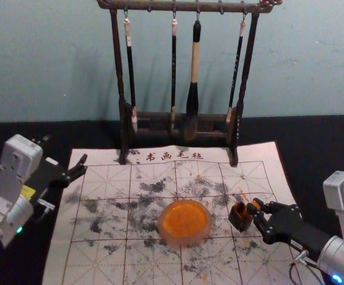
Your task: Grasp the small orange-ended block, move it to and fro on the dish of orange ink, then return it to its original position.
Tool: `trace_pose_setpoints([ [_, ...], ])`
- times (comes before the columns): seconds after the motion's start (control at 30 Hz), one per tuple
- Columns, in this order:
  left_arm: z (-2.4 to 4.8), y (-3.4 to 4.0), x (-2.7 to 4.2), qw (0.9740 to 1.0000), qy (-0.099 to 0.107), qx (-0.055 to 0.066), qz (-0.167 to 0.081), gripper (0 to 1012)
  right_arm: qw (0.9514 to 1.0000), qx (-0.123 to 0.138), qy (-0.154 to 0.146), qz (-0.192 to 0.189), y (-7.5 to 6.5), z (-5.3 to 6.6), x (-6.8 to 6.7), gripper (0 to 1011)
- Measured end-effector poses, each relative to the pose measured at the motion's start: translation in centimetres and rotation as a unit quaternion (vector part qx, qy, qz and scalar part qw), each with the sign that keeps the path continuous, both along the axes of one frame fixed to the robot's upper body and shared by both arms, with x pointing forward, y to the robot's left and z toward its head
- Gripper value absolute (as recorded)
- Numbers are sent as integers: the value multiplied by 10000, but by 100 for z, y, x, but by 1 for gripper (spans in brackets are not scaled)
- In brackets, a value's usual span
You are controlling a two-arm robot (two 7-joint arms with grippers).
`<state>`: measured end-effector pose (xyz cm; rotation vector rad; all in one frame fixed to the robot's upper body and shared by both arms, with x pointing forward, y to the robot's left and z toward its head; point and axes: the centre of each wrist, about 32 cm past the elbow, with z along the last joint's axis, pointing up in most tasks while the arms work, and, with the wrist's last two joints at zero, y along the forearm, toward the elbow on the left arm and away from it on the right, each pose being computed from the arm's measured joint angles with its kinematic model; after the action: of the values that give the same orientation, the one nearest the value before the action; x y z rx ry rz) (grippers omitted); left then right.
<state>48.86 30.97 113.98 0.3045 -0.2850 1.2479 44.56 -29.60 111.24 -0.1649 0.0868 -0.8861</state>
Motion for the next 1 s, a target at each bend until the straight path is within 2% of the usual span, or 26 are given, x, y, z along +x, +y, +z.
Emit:
trace_pose_setpoints([
  [0.3, 0, 0, 0, 10000, -1, 0, 0, 1001, 10000, 16, -20, -4, 5, 10, 4, 73],
  [0.7, 0, 0, 0, 10000, 0, 0, 0, 1001, 9999, 104, -96, 1, 28, 108, 28, 73],
  [1.0, 0, 0, 0, 10000, 0, 0, 0, 1001, 9995, 172, -269, 3, 29, 262, 34, 72],
])
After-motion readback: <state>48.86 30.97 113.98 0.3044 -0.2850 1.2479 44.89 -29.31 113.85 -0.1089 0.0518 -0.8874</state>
